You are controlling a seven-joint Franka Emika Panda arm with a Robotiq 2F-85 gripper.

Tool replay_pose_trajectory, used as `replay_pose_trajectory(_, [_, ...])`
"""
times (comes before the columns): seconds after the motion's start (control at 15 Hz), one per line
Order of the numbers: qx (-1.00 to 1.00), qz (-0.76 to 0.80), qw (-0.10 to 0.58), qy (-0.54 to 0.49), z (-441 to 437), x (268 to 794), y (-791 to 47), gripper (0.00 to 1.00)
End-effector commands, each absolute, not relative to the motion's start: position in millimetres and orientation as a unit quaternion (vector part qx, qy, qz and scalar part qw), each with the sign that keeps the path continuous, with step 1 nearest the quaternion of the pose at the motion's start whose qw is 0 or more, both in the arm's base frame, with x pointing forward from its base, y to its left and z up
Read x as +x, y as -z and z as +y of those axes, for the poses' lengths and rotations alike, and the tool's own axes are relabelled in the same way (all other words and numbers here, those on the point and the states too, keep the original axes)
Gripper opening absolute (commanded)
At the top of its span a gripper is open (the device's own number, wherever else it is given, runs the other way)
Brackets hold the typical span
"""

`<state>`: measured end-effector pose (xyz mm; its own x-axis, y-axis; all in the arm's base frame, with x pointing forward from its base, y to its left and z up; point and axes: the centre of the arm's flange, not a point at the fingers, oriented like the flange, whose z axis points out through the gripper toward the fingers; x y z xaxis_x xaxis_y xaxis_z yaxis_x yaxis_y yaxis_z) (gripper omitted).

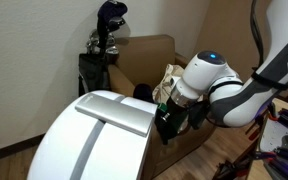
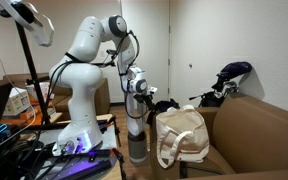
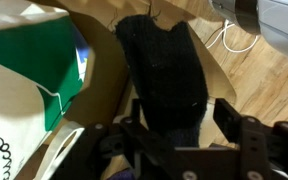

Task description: Put the black cloth inside the laundry basket then put the remote on the arm of the couch

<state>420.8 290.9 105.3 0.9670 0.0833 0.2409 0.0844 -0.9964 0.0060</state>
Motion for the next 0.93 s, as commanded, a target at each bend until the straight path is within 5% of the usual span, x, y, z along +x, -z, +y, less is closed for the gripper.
replay_pose_trajectory(0.0, [-0.988, -0.057, 0.017, 0.140, 273, 431, -104, 0.47])
replay_pose_trajectory(0.47, [-0.990, -0.047, 0.020, 0.135, 248, 447, -116, 0.06])
replay_pose_trajectory(0.87, [-0.979, -0.003, 0.075, 0.189, 253, 470, -186, 0.07])
